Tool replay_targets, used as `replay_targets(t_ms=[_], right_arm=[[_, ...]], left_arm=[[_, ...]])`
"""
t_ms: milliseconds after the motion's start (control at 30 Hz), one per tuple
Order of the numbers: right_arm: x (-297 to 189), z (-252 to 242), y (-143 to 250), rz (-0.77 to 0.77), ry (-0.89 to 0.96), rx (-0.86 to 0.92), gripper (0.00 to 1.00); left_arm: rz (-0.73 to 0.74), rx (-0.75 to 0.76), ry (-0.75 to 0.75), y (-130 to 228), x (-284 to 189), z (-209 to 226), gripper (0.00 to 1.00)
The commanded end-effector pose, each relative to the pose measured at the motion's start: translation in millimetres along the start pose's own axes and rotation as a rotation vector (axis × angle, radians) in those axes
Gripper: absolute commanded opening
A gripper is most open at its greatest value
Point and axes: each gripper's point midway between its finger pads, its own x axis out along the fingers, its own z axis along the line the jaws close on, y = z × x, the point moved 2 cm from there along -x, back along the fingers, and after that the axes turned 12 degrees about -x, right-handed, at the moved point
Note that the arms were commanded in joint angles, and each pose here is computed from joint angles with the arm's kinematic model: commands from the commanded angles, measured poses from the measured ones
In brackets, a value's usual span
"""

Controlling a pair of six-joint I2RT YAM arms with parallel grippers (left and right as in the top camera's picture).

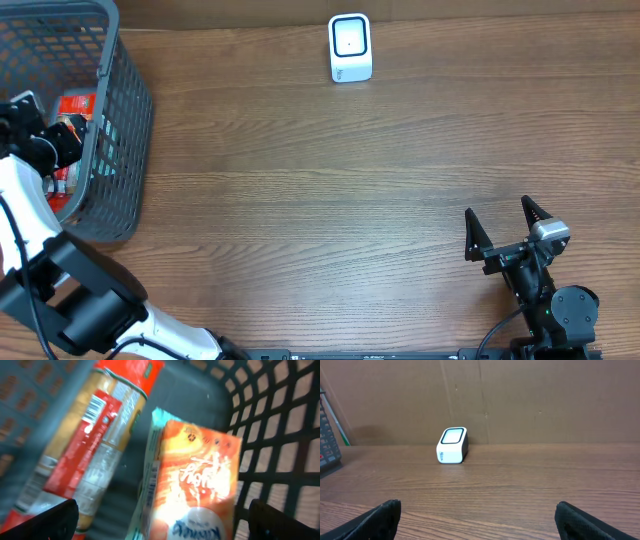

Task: Scan the item barcode
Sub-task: 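Move the left gripper into the grey basket toward the orange packet, then grasp the orange snack packet in the basket with the left gripper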

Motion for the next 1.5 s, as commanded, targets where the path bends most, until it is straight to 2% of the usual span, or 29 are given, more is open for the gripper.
replay_targets(t_ms=[0,500,667,1233,1467], right_arm=[[0.2,0.1,2.6,-0.001,-0.001,0.002,1.00],[0.2,0.1,2.6,-0.001,-0.001,0.002,1.00],[0.2,0.1,2.6,-0.001,-0.001,0.002,1.00],[0.2,0.1,2.6,-0.001,-0.001,0.002,1.00],[0.2,0.1,2.6,-0.001,-0.001,0.002,1.00]], left_arm=[[0.039,0.028,0.047,6.3,14.9,-0.6,1.00],[0.131,0.022,0.066,28.2,50.6,9.6,1.00],[0.130,0.022,0.063,28.3,51.0,10.2,0.91],[0.136,0.058,0.064,42.9,68.7,2.3,0.88],[0.143,0.086,-0.023,45.9,73.1,8.7,0.82]])
